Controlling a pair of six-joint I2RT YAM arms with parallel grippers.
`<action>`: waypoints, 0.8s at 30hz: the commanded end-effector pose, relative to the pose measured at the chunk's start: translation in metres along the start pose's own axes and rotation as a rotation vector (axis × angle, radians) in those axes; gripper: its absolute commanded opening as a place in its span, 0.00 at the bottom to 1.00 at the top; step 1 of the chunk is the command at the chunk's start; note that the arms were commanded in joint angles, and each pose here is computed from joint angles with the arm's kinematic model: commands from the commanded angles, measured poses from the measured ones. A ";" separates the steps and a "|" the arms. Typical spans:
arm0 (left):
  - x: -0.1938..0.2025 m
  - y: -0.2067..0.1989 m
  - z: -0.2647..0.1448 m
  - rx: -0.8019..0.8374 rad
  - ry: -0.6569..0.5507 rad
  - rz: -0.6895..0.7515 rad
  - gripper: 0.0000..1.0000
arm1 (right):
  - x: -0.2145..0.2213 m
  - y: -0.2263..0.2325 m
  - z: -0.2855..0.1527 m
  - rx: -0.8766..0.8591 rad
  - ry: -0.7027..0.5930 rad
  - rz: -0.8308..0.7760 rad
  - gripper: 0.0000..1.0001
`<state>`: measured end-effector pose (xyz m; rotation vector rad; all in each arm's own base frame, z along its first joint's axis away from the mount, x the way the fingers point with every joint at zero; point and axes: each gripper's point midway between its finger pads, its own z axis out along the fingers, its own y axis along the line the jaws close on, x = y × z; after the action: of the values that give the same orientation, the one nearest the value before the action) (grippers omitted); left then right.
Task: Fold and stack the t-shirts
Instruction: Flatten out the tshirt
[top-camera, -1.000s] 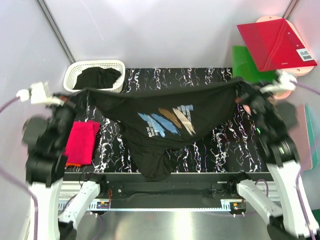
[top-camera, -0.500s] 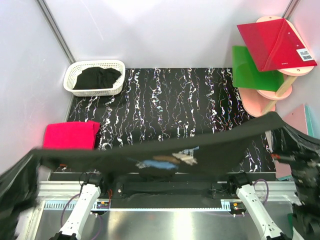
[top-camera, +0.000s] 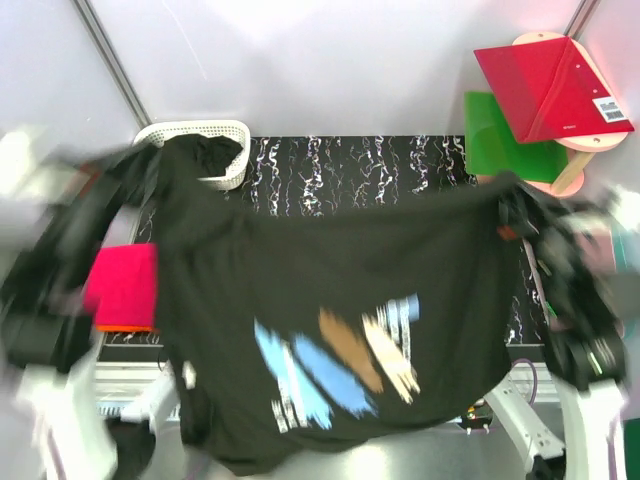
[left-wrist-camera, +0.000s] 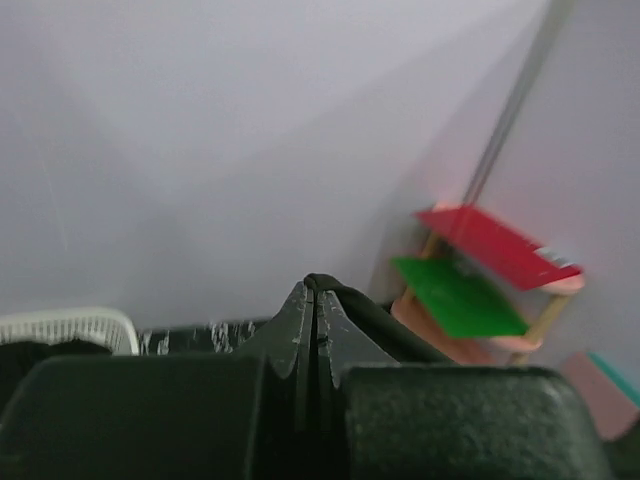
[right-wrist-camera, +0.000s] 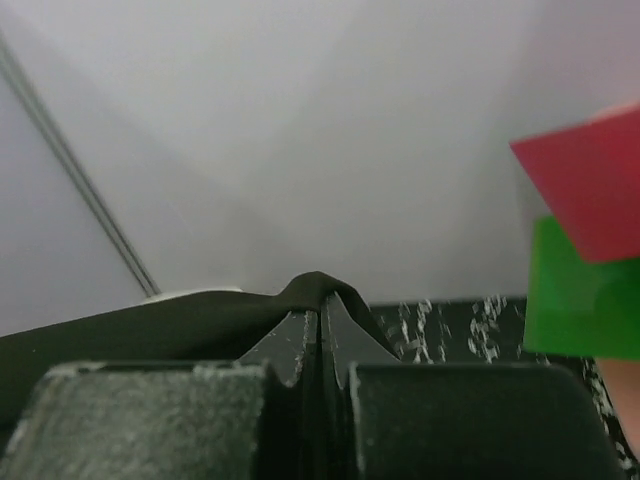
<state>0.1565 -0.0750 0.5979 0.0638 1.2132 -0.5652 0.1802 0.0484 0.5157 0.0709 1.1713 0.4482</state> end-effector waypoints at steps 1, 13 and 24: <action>0.130 0.095 0.104 -0.206 0.340 -0.048 0.00 | 0.111 -0.049 0.082 0.153 0.227 -0.005 0.00; 0.448 0.232 0.193 -0.434 0.934 -0.153 0.00 | 0.373 -0.139 0.161 0.356 0.716 -0.017 0.00; 0.516 0.261 0.200 -0.489 0.997 -0.158 0.00 | 0.463 -0.183 0.187 0.475 0.832 -0.042 0.00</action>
<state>0.5309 -0.1182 0.0851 -0.1933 2.5086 -0.3737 0.5134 0.0990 0.0853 0.2357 2.2382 0.1733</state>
